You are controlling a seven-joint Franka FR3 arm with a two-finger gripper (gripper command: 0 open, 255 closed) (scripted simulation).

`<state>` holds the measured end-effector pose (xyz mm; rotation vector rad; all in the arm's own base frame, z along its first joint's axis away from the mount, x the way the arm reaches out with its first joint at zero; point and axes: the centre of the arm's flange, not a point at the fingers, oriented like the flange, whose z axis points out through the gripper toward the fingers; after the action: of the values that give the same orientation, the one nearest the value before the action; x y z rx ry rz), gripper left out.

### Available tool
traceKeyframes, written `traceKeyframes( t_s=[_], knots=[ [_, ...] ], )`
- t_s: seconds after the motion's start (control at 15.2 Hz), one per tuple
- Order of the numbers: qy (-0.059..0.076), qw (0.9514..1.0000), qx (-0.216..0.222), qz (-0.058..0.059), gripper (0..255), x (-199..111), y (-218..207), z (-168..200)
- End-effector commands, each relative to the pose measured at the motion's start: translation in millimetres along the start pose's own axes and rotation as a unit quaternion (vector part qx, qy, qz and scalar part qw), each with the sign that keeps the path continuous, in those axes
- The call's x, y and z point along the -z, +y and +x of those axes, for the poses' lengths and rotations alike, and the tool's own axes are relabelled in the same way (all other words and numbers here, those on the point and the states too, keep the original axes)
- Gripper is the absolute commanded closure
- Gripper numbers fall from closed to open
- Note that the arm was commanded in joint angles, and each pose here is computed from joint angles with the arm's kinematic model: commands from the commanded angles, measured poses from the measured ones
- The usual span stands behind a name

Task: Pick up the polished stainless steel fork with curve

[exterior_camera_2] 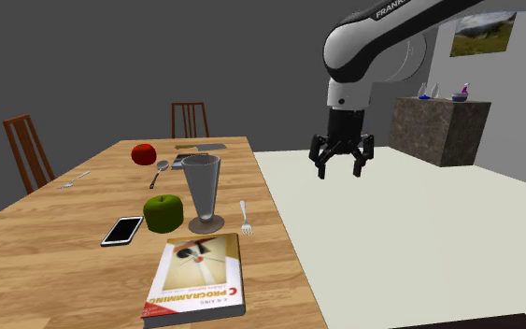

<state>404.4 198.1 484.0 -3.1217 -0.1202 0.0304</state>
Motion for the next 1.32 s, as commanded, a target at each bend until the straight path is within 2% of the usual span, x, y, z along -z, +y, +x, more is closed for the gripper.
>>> traceKeyframes(
  t_s=[0.0, 1.25],
  knots=[
    [-0.001, 1.0, -0.002, -0.001, 0, -15, -21, 12],
    [-0.008, 0.9997, -0.019, -0.01, 0, -150, -194, 140]
  ],
)
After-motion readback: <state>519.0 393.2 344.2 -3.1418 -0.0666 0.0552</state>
